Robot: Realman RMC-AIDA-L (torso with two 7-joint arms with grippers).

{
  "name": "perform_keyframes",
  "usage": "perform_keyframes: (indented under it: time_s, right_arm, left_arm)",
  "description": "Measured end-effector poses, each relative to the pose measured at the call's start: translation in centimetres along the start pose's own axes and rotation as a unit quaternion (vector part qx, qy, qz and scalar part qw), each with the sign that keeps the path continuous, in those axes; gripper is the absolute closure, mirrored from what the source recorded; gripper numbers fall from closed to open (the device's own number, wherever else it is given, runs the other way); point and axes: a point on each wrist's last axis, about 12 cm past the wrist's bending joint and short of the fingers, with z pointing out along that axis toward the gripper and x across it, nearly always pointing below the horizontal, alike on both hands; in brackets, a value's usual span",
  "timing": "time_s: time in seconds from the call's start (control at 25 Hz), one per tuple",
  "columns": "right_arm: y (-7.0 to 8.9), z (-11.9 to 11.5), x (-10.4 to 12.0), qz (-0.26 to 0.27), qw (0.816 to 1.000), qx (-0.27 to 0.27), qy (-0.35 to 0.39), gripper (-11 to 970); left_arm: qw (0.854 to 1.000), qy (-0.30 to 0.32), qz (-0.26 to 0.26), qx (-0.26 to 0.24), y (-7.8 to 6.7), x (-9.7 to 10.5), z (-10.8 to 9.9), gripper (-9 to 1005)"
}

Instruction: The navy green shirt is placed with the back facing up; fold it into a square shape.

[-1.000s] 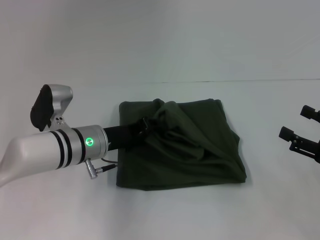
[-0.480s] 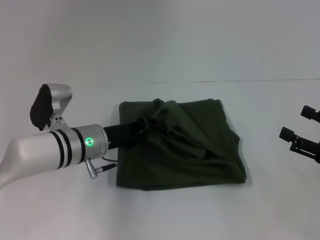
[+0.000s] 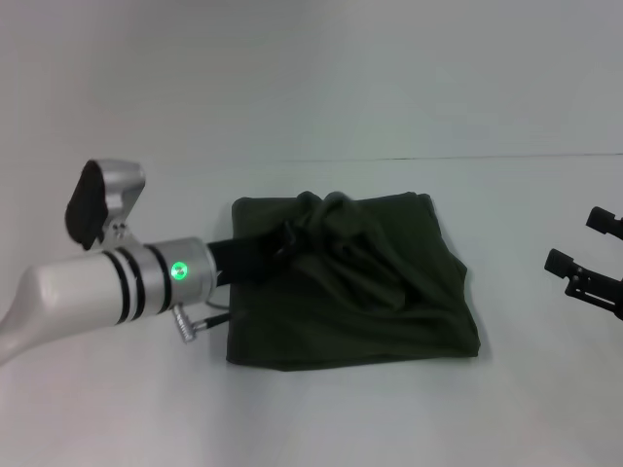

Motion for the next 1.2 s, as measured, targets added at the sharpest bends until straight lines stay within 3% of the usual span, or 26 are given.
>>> perform_keyframes:
  time_s: [0.48,0.76,1.0,1.2]
  right_arm:
    - [-0.3,-0.4,0.3,0.003,1.000,0.018,0.002,16]
    - [-0.3,-0.5,0.6,0.009,1.000,0.025,0.007,17]
    - [-0.4,-0.5,0.6,0.009,0.999,0.029,0.009,17]
    - [-0.4,-0.5,0.7,0.009,0.999,0.032,0.010,17]
  left_arm:
    - [0.996,0.045,0.046,0.054,-6.5,-0.6,4.0,967]
    - [0.998,0.035,0.011,0.053,-7.4,-0.4,5.3,958]
    - [0.996,0.008,-0.001,0.089,-8.0,-0.6,5.4,743]
    - [0.994,-0.005,0.000,0.111,-8.3,-0.7,5.2,506]
